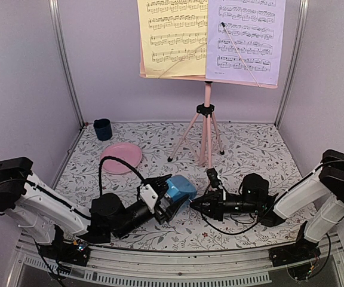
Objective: Set up the instrument practice props
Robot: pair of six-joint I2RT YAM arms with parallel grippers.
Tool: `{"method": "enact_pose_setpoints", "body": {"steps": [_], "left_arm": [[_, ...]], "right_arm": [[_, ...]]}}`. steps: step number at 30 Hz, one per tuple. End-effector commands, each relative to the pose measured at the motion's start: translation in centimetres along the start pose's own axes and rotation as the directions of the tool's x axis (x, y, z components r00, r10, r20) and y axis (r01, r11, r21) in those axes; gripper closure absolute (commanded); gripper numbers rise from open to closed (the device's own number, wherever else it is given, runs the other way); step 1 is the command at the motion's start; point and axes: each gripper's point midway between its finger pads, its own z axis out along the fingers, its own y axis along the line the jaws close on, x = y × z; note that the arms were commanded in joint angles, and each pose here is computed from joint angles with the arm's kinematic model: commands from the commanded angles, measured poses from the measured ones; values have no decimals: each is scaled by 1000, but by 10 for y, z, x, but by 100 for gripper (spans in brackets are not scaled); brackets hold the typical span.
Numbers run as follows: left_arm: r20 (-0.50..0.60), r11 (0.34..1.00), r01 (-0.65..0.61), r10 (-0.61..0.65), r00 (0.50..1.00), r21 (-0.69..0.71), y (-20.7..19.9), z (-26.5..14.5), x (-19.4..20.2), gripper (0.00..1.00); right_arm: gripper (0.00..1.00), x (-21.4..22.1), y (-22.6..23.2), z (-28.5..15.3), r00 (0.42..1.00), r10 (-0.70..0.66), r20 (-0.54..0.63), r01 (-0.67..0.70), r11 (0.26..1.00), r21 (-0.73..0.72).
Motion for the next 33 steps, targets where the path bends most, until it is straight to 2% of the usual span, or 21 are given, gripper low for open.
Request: {"method": "enact_pose_setpoints", "body": {"steps": [1,8,33], "left_arm": [[143,998,65,-65,988,3,0,0,-44,84],[137,998,63,-62,989,1,0,0,-42,86],[178,998,30,-38,983,47,-6,-29,-36,90]], "right_arm": [[87,-11,8,6,1000,-9,17,10,1000,-29],[100,-14,9,4,1000,5,27,-5,1000,-29],[100,-38,-1,-15,981,148,123,-137,986,-95]]}}
